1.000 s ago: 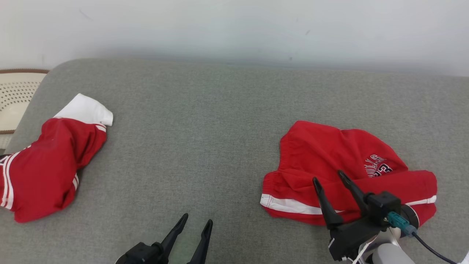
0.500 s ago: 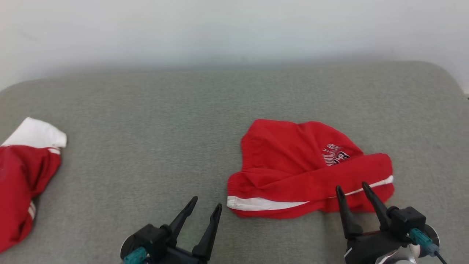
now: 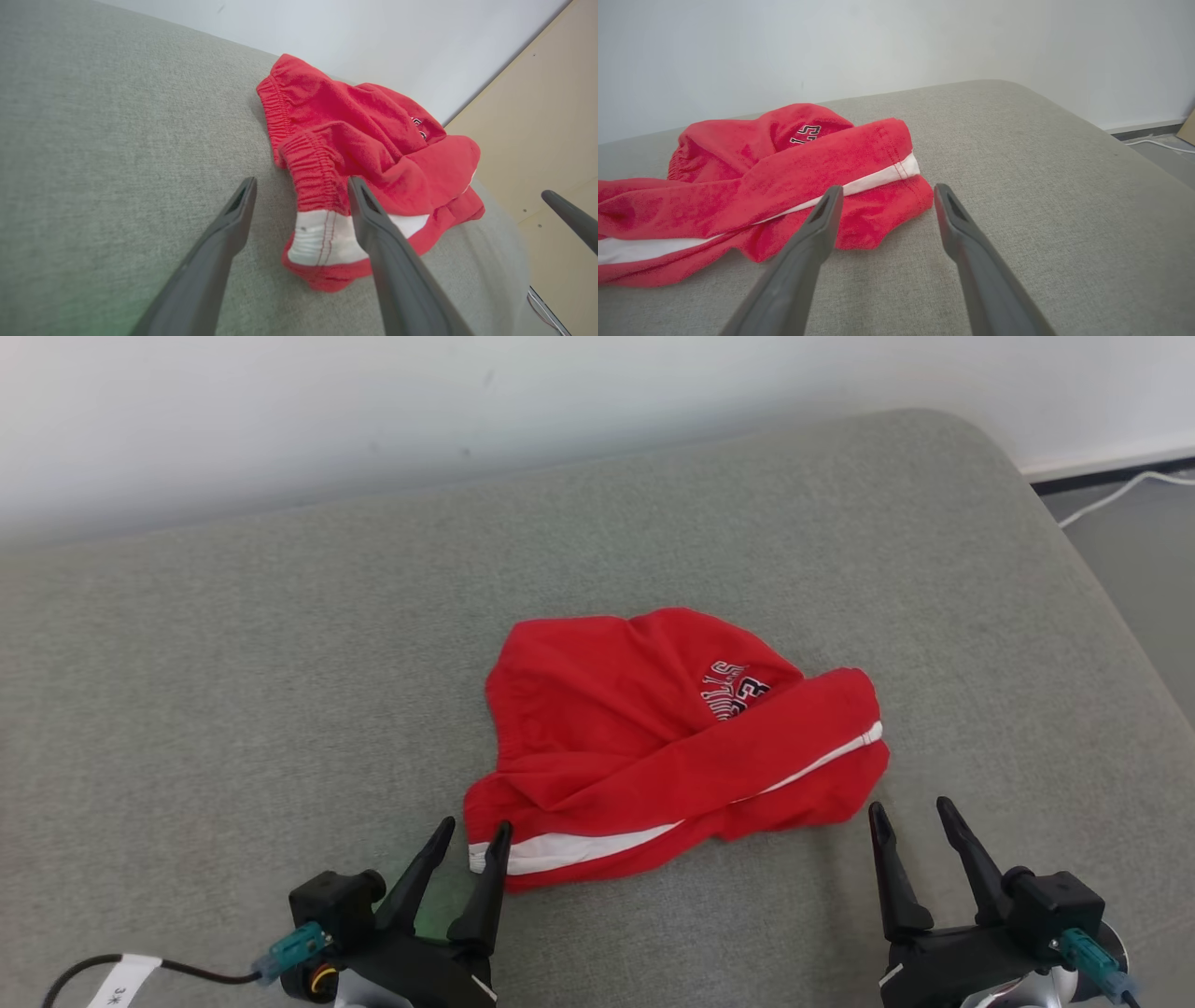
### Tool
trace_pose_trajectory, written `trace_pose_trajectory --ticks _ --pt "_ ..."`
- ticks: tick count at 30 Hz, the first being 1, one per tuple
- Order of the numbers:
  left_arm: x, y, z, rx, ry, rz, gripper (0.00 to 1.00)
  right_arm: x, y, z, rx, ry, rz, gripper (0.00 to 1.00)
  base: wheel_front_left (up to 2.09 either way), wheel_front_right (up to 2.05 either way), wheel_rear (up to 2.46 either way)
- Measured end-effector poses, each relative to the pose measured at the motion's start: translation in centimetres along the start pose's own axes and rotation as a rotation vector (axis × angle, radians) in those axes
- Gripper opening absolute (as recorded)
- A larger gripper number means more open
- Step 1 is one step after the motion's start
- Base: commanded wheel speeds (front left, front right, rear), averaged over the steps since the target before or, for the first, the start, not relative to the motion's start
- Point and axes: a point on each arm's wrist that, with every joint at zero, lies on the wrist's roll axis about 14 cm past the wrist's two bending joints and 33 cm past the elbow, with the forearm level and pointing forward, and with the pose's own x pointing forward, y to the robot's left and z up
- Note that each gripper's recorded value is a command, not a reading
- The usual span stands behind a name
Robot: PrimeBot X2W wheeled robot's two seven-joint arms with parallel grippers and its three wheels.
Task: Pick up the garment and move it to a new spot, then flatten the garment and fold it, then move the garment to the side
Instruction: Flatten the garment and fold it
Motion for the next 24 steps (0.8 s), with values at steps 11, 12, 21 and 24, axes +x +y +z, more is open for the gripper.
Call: trace_pose_trajectory --ticks 11,12,21,24 --pt "1.7 -1.4 -1.6 -0.069 0.037 -0.054 0.00 -0.4 -1.9 -0.6 0.015 0.019 -0.071 1.00 0.00 0.00 0.00" --pt "1.7 -1.2 -1.2 -0.068 0.022 -0.047 0.00 -0.3 -1.9 -0.6 0.015 0.018 -0.070 1.00 0.00 0.00 0.00" --pt "-1.6 2.5 0.0 -0.016 -0.014 0.081 0.00 0.8 0.2 -0.1 0.019 0.000 0.002 1.00 0.00 0.00 0.00" --pt "-2.9 3.5 0.0 0.007 -0.005 0.111 0.00 1.3 1.2 0.0 0.019 -0.005 0.040 1.00 0.00 0.00 0.00"
